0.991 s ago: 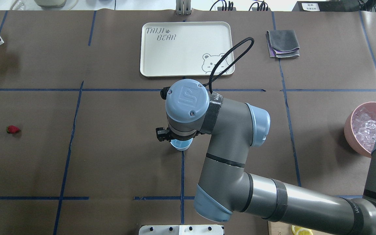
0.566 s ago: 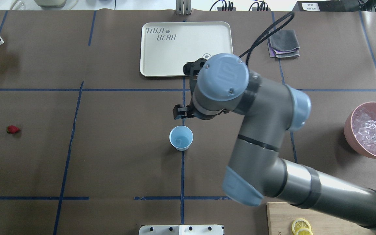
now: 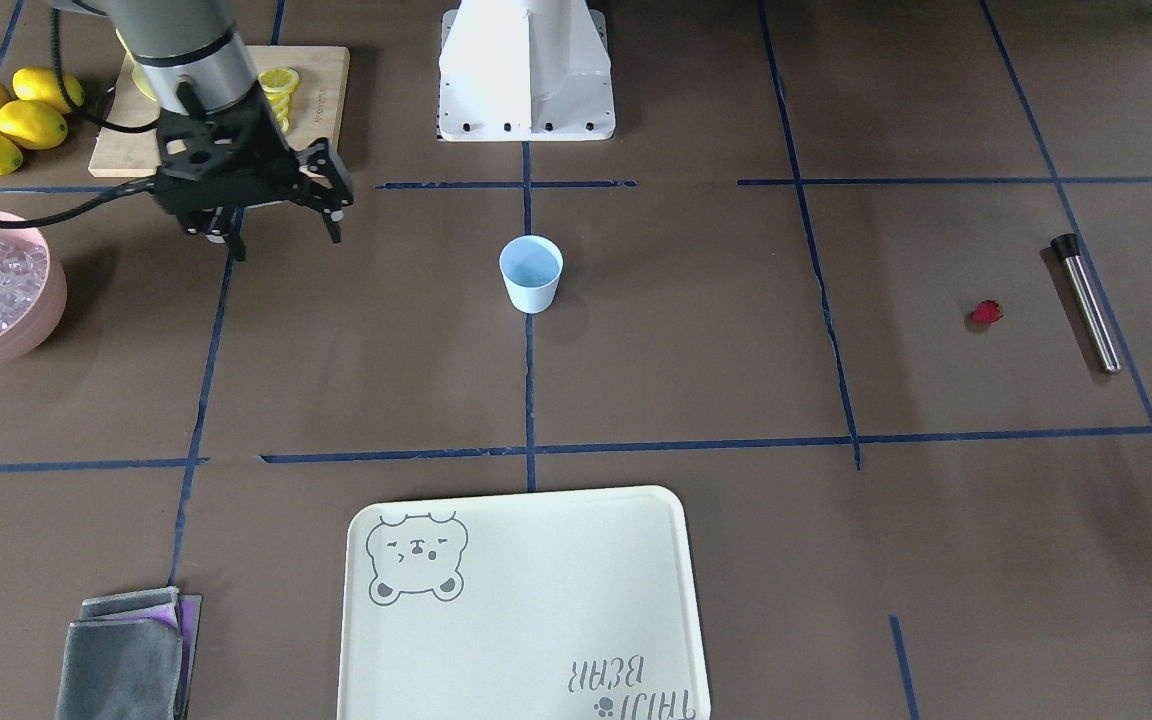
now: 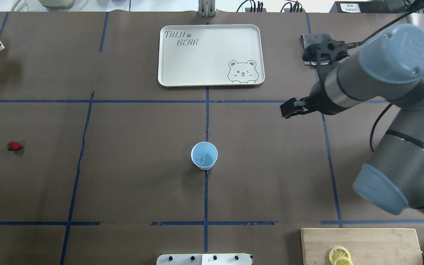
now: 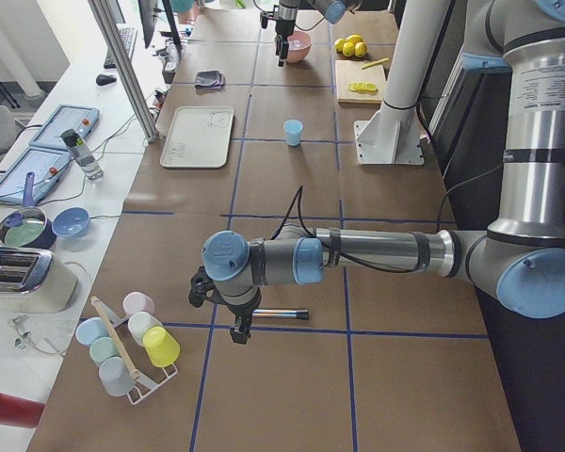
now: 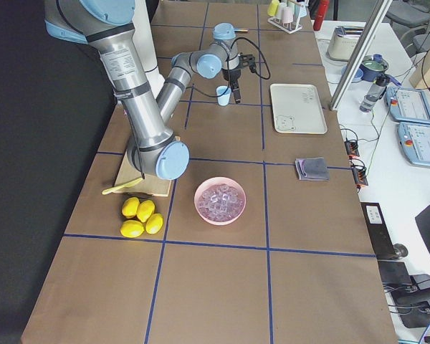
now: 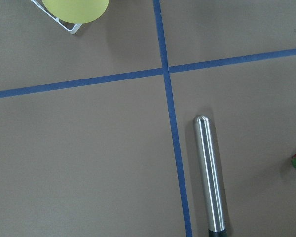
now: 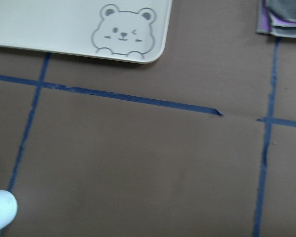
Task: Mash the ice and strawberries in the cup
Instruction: 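Move the right gripper back over the pink bowl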
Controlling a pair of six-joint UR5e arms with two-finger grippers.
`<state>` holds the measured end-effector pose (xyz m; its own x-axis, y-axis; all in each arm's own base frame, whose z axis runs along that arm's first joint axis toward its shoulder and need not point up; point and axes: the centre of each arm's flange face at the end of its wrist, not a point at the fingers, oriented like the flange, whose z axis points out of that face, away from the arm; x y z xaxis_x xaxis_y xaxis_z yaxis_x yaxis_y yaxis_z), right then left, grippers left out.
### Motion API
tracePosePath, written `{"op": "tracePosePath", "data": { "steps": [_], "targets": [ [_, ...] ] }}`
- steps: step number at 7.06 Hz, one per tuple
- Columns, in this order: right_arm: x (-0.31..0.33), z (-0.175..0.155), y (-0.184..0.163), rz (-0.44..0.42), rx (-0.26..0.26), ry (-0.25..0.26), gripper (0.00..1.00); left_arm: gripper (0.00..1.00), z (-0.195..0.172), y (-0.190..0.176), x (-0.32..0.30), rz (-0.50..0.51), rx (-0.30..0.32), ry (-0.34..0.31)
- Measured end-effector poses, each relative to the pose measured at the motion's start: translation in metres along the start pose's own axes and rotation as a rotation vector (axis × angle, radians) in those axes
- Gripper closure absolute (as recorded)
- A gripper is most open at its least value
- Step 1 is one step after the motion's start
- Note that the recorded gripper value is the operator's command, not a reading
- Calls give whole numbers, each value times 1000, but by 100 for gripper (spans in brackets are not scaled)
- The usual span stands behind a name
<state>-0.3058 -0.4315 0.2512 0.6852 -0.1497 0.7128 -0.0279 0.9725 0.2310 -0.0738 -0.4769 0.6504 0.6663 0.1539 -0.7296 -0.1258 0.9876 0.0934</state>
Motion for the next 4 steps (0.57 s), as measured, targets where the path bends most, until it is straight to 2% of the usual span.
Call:
{"op": "tracePosePath", "data": {
  "steps": [1, 3, 4],
  "targets": [
    [54, -6, 4, -5, -30, 22, 1, 0, -1, 0, 2, 3, 3, -1],
    [152, -5, 31, -79, -62, 73, 1, 0, -4, -1, 4, 8, 8, -2],
    [194, 6, 52, -114, -59, 68, 1, 0, -5, -1, 5, 10, 10, -2]
  ]
}}
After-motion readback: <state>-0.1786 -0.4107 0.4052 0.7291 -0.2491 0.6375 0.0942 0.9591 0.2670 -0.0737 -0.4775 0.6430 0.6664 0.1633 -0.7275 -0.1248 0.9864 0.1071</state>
